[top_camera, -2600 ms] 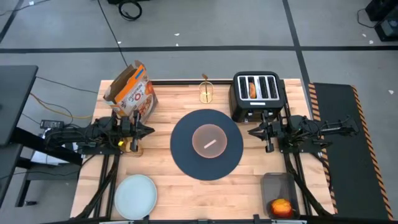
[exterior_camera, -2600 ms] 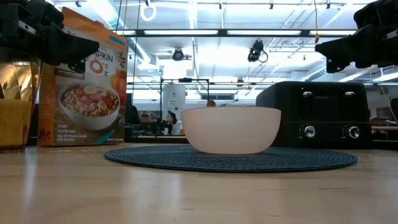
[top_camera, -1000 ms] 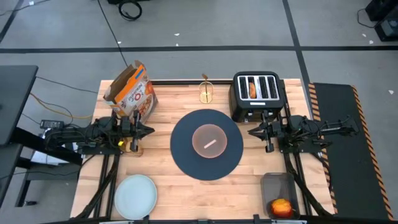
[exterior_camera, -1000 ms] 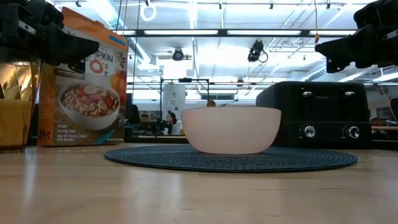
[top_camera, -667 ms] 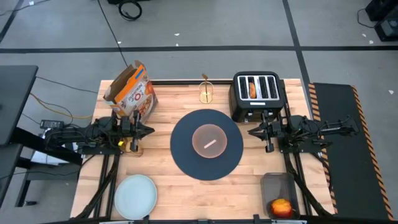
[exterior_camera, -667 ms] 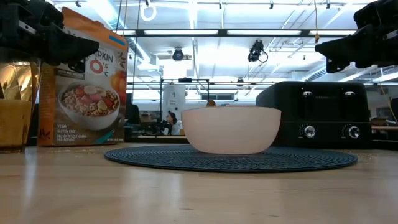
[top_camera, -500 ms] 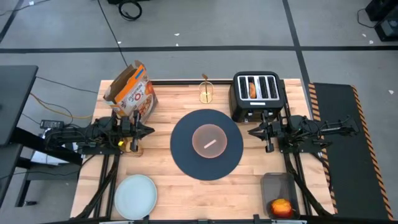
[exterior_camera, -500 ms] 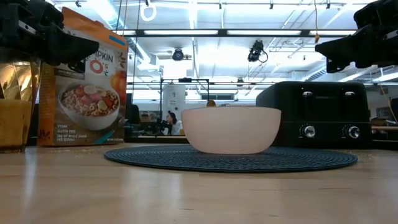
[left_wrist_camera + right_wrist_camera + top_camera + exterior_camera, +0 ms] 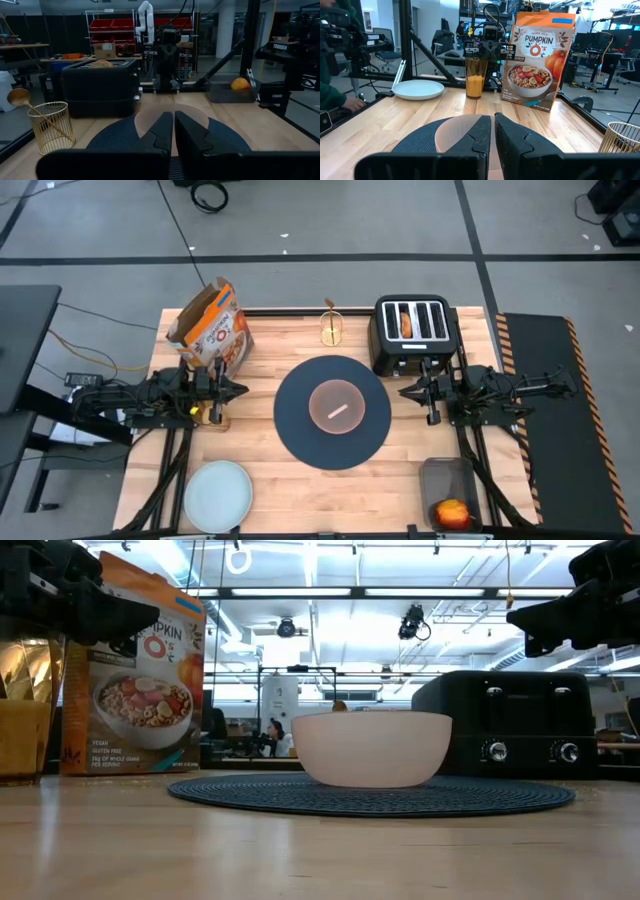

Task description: Arrange a breakfast setting

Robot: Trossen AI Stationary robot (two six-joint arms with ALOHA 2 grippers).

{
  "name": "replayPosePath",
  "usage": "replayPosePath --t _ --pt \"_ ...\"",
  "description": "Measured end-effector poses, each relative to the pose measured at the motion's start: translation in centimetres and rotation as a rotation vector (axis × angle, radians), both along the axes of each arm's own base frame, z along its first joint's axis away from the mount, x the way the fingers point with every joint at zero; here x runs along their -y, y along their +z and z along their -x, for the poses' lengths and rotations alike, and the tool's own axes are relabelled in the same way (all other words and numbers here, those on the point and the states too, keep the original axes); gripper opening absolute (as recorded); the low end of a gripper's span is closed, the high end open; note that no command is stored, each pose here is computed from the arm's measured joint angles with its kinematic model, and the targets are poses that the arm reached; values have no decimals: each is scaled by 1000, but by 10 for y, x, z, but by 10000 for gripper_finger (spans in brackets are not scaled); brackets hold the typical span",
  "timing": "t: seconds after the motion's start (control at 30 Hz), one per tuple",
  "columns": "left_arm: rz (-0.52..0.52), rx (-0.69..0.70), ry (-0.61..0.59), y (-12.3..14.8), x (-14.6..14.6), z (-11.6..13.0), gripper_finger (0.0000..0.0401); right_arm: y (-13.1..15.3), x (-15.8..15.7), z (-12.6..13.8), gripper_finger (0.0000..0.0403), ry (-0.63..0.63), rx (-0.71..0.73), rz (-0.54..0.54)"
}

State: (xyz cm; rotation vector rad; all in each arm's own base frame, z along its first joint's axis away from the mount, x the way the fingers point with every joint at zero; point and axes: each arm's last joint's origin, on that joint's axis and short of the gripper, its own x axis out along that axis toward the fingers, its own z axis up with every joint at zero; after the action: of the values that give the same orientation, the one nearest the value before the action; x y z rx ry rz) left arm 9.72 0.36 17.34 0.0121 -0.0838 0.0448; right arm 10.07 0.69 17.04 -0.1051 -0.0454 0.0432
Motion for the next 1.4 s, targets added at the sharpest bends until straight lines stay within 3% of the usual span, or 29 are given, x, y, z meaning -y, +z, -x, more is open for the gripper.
replayPosePath --t 1.2,1.33,1.4 --pt "3 32 -1 3 0 0 27 0 0 0 36 0 0 0" --pt "123 76 -15 7 0 1 27 0 0 0 36 0 -1 0" --pt "116 81 -15 7 0 1 27 0 0 0 36 0 0 0"
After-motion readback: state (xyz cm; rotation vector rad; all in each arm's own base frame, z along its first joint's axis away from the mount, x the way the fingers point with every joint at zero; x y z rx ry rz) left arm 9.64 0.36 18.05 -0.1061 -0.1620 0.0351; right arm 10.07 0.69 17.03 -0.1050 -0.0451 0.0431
